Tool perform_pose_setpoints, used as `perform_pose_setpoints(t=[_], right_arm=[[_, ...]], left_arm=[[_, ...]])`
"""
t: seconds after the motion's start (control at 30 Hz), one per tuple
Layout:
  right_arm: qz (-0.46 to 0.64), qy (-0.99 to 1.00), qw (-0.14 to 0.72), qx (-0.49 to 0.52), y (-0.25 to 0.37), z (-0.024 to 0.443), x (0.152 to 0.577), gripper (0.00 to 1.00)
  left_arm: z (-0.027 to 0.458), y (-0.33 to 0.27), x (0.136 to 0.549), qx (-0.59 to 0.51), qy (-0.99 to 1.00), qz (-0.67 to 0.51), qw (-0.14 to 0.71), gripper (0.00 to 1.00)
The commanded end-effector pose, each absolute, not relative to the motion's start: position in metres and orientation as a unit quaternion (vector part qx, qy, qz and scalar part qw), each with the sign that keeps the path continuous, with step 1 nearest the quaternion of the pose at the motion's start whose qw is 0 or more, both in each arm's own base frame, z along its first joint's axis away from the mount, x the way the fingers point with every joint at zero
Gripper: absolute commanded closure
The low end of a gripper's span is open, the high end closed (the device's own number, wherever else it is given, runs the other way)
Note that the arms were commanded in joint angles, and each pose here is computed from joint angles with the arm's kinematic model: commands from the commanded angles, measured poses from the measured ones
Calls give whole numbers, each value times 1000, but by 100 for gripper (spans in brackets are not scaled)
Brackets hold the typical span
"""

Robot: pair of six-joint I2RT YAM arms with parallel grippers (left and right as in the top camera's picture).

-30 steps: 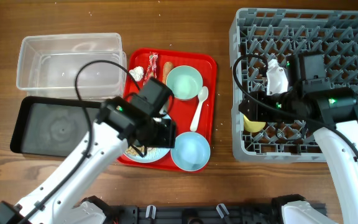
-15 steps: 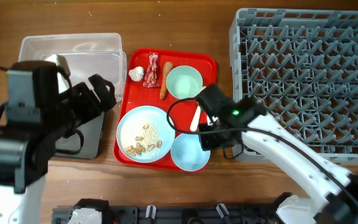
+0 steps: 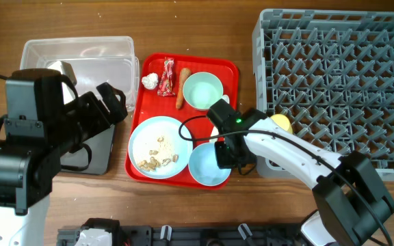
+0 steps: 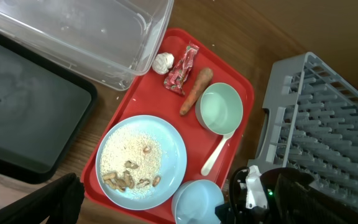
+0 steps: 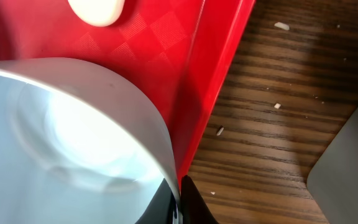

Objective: Sort waste into correct bins and load items into the dishwasher rack
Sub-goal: 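Grasp the light-blue bowl rim with the right gripper and lift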

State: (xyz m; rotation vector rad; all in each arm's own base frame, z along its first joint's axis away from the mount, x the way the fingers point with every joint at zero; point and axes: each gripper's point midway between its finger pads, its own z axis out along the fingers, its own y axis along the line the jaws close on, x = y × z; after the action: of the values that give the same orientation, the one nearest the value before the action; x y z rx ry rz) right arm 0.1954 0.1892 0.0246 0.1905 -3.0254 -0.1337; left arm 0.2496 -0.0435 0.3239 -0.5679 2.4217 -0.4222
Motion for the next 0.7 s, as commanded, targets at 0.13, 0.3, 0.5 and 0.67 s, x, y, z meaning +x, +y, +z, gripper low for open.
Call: perform_pose_setpoints(t=[0.13, 0.3, 0.5, 0.67], right_arm=[[-60, -994, 12, 92, 195, 48, 208, 96], [-46, -989, -118, 70, 181, 100, 239, 96], [-29, -958, -284, -17, 125, 182, 265, 96], [51, -928, -345, -132, 37, 214, 271, 96]], left_arm=[[326, -41, 251, -217, 912, -158, 309, 0], [326, -41, 251, -217, 912, -158, 309, 0], [326, -41, 251, -217, 912, -158, 309, 0], [326, -41, 251, -217, 912, -158, 309, 0]])
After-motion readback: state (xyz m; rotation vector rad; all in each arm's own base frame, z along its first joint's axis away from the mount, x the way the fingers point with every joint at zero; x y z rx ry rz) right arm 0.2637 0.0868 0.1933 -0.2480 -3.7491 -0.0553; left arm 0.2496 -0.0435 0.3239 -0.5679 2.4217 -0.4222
